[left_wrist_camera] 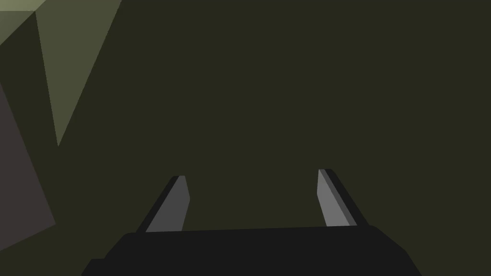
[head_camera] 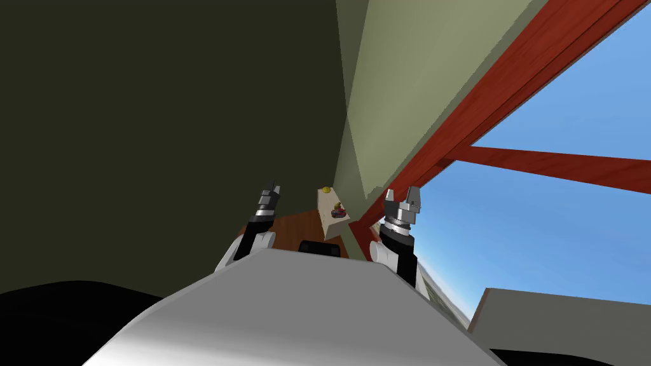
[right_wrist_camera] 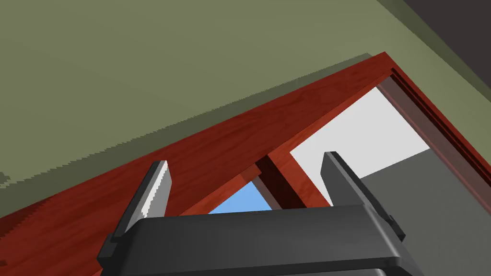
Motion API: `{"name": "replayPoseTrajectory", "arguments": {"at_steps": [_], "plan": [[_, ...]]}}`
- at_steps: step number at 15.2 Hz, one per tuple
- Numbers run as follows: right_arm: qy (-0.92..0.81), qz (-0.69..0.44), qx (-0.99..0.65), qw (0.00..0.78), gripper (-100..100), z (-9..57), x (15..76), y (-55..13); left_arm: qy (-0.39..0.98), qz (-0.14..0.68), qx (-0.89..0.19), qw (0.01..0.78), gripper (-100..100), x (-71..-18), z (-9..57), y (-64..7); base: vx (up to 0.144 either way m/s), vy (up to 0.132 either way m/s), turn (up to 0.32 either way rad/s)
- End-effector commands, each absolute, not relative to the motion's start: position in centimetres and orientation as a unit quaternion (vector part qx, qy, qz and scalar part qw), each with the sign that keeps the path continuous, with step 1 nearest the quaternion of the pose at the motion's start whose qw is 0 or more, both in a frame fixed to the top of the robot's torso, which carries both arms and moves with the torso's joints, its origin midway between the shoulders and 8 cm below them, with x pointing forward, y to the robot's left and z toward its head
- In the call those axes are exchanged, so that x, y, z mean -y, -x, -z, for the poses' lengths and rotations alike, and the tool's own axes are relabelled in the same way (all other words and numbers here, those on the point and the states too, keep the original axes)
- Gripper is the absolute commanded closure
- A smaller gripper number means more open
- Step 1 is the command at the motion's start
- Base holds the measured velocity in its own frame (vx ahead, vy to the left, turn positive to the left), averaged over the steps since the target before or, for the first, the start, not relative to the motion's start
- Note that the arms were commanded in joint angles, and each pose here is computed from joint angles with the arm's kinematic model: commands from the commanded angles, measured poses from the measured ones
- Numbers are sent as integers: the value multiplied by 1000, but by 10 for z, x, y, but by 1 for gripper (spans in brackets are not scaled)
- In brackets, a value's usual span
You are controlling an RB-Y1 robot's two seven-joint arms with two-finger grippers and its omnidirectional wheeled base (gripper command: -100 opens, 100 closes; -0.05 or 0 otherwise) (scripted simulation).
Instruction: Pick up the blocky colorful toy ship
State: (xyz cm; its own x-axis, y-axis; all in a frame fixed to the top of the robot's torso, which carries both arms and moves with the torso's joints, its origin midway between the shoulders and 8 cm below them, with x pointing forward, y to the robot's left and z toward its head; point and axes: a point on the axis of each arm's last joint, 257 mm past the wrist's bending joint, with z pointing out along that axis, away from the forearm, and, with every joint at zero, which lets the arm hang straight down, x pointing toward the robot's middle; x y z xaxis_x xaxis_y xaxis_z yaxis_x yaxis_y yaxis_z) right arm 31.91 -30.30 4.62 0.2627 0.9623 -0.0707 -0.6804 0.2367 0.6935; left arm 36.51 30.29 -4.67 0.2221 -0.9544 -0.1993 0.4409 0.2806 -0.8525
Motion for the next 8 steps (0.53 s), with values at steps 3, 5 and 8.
{"name": "replayPoseTrajectory", "arguments": {"at_steps": [3,5,8], "plan": [[-257,-547,-293,741,-100,-38,292,-326,338,495,-379,705,0,-303,47,-365,-3,33,47],[-240,-536,-333,738,-100,-24,281,-333,338,495,-379,705,0,-303,47,-365,-7,54,64],[-225,-529,-363,734,-100,-14,273,-337,339,495,-379,705,0,-303,47,-365,-3,69,63]]}}
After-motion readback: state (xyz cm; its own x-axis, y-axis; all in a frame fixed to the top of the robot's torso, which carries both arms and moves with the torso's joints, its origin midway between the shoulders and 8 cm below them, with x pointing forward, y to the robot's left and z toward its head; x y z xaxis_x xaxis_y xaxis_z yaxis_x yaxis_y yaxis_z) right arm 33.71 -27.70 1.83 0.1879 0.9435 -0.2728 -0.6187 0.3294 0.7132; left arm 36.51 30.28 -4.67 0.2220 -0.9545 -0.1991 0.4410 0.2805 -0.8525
